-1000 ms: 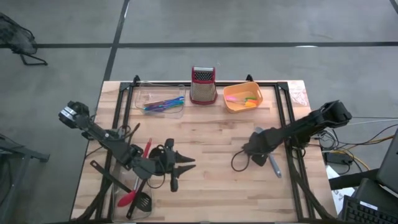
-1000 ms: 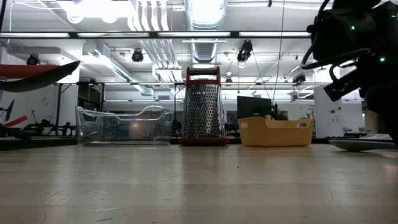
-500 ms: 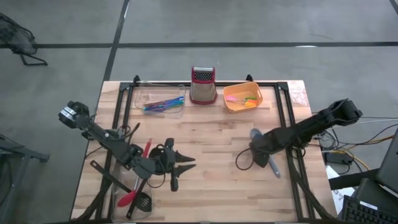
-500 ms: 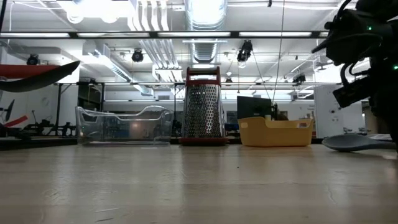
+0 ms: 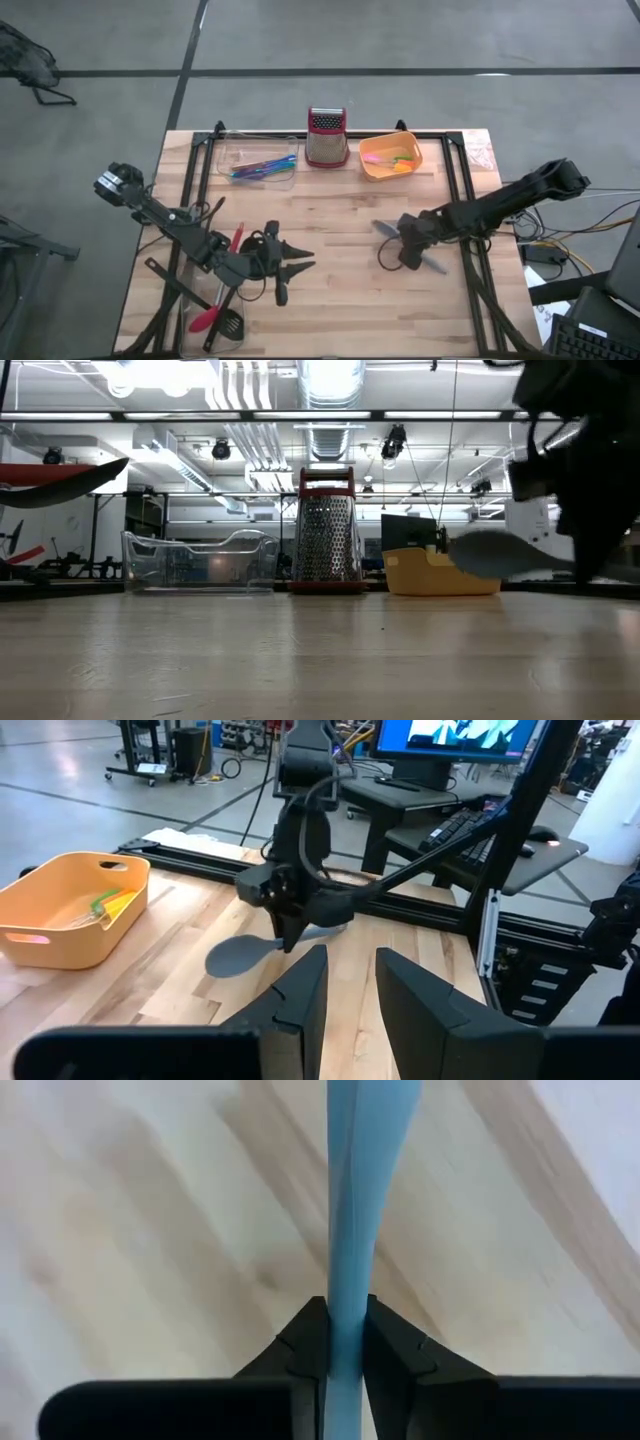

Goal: Pick & Place Kitchen Items
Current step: Put the gray serving spoon into the bottom transparent bin

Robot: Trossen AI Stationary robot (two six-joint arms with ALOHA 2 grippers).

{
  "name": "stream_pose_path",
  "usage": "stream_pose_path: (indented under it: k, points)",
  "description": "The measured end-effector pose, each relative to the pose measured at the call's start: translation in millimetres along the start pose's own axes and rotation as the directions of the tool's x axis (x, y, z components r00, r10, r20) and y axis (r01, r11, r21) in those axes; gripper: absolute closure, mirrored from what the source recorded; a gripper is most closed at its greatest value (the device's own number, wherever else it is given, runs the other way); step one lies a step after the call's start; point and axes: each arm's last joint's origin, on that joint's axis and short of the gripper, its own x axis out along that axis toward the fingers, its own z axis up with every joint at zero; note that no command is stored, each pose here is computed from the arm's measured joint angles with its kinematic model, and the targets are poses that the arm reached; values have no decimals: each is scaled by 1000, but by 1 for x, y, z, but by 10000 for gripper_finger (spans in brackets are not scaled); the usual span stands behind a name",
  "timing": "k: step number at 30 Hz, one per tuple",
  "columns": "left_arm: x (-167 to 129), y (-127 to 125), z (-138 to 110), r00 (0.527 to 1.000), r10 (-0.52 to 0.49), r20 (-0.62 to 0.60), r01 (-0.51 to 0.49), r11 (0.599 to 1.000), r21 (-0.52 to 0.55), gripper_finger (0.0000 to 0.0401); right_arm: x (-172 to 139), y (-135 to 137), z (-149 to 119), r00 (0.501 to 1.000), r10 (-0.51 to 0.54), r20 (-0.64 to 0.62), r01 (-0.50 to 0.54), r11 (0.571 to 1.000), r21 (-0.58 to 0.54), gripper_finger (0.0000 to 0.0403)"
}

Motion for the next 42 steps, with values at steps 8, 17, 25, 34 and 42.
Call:
stream_pose_path:
  k: [8,17,25,34,42]
  points:
    - [0,1,0,999,37,12,-36,999,-8,307,-29,36,31,944,231,236,-194,966,-171,367]
    - [1,8,-9,992,122,27,-123,992,25,307,-65,70,56,750,399,528,-157,882,-444,367]
    - [22,31,-5,996,89,0,-89,994,-70,307,-75,84,69,646,450,617,-68,839,-541,367]
    - [36,41,-2,998,62,16,-62,997,-52,238,-69,95,76,615,471,632,-61,828,-557,367]
    - [41,43,0,997,66,45,-64,997,-50,173,-74,107,86,549,510,662,-67,817,-573,367]
